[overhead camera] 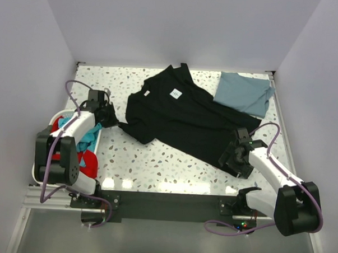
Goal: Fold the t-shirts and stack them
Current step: Fold the tshirt
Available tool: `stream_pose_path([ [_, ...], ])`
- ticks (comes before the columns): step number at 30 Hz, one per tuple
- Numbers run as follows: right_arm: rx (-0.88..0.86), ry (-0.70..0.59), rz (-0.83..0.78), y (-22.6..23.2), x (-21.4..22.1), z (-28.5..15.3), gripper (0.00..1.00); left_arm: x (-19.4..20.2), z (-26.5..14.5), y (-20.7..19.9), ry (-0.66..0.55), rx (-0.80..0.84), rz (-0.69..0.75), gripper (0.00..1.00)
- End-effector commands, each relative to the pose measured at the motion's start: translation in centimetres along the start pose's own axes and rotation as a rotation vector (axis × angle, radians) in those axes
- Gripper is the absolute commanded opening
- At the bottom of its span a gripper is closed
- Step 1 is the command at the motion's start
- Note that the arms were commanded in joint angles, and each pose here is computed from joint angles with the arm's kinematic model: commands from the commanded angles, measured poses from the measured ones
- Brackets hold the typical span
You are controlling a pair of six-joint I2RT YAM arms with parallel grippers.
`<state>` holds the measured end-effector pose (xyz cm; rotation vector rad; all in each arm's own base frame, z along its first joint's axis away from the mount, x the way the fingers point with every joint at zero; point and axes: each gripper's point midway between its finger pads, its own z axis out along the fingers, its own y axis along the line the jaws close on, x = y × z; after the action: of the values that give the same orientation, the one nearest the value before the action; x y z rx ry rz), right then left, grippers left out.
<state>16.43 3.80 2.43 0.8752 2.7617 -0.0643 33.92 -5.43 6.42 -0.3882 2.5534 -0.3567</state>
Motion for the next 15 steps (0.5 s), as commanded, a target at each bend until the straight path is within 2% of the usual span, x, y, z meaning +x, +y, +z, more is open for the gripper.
stream_pose_path([
  [1,0.066,0.033,0.040,-1.5,1.5,0.5,0.89,-2.8,-1.6,-0.2,-0.080,0.068,-0.009,0.00],
  [10,0.104,0.001,0.108,-2.5,1.4,0.4,0.82,-2.9,-1.1,0.1,-0.054,0.099,-0.005,0.00],
  [13,0.116,-0.009,0.110,-3.0,1.5,0.3,0.78,-2.9,-1.1,-0.1,-0.054,0.108,-0.003,0.00],
  [15,0.119,-0.008,0.108,-3.2,1.7,0.4,0.71,-3.1,-1.2,-0.1,-0.057,0.110,-0.004,0.00],
])
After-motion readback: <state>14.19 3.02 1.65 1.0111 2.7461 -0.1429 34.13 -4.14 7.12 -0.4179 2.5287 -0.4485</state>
